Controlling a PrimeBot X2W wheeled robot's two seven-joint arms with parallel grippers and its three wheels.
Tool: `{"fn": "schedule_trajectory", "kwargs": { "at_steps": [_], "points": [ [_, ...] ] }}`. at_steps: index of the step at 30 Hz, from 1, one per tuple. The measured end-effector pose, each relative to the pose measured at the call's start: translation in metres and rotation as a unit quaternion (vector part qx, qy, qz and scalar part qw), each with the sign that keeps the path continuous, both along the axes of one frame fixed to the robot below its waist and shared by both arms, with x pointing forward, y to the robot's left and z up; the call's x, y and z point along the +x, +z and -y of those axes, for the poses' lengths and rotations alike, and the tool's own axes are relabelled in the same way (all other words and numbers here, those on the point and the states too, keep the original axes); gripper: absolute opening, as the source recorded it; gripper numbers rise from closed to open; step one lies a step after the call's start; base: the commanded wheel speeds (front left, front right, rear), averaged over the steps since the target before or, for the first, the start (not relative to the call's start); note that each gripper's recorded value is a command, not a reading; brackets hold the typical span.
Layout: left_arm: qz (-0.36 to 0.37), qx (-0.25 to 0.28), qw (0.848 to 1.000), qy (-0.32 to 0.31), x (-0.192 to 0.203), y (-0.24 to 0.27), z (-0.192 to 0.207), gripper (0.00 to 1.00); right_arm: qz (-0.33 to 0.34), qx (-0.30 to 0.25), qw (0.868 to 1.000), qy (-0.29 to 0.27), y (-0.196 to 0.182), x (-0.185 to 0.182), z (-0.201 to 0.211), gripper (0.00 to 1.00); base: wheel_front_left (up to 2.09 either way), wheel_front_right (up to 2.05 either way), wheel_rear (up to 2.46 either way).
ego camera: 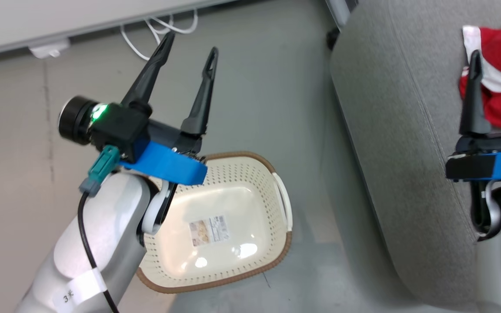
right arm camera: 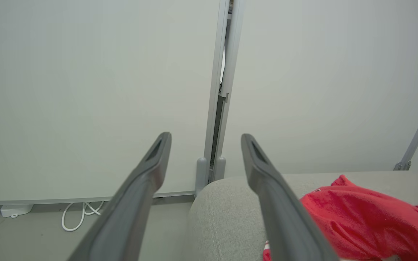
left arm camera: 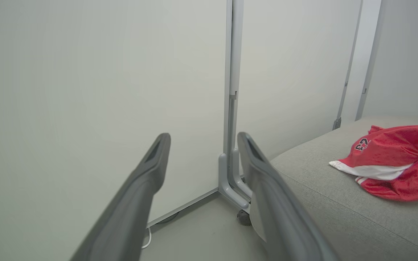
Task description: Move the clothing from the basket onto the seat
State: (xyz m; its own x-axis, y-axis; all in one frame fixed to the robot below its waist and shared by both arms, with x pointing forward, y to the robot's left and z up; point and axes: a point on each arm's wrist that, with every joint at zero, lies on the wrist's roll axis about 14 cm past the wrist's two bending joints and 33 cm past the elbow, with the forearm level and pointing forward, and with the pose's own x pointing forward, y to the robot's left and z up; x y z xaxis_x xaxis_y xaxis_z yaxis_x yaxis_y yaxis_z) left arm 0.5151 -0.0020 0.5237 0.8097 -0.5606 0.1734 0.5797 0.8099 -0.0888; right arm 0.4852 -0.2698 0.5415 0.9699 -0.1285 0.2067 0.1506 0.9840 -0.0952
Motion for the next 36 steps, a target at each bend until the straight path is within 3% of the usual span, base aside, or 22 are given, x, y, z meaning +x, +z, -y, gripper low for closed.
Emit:
{"fn": "schedule_trajectory", "kwargs": {
  "at_steps": [6, 18, 36],
  "points": [
    [0.005, -0.001, 0.998, 0.063, -0.018, 0.013, -0.043, 1.0, 0.02, 0.011, 0.998, 0.059, 0.018, 0.002, -0.043, 1.0, 0.0, 0.0, 0.0],
    [-0.003, -0.015, 0.985, 0.172, -0.063, 0.02, -0.116, 1.0, -0.004, 0.037, 0.992, 0.119, 0.008, -0.025, -0.092, 1.0, 0.0, 0.0, 0.0],
    [-0.02, -0.017, 0.97, 0.241, -0.123, 0.006, -0.161, 1.0, -0.036, 0.064, 0.99, 0.122, -0.014, -0.073, -0.098, 1.0, 0.0, 0.0, 0.0]
  ]
}}
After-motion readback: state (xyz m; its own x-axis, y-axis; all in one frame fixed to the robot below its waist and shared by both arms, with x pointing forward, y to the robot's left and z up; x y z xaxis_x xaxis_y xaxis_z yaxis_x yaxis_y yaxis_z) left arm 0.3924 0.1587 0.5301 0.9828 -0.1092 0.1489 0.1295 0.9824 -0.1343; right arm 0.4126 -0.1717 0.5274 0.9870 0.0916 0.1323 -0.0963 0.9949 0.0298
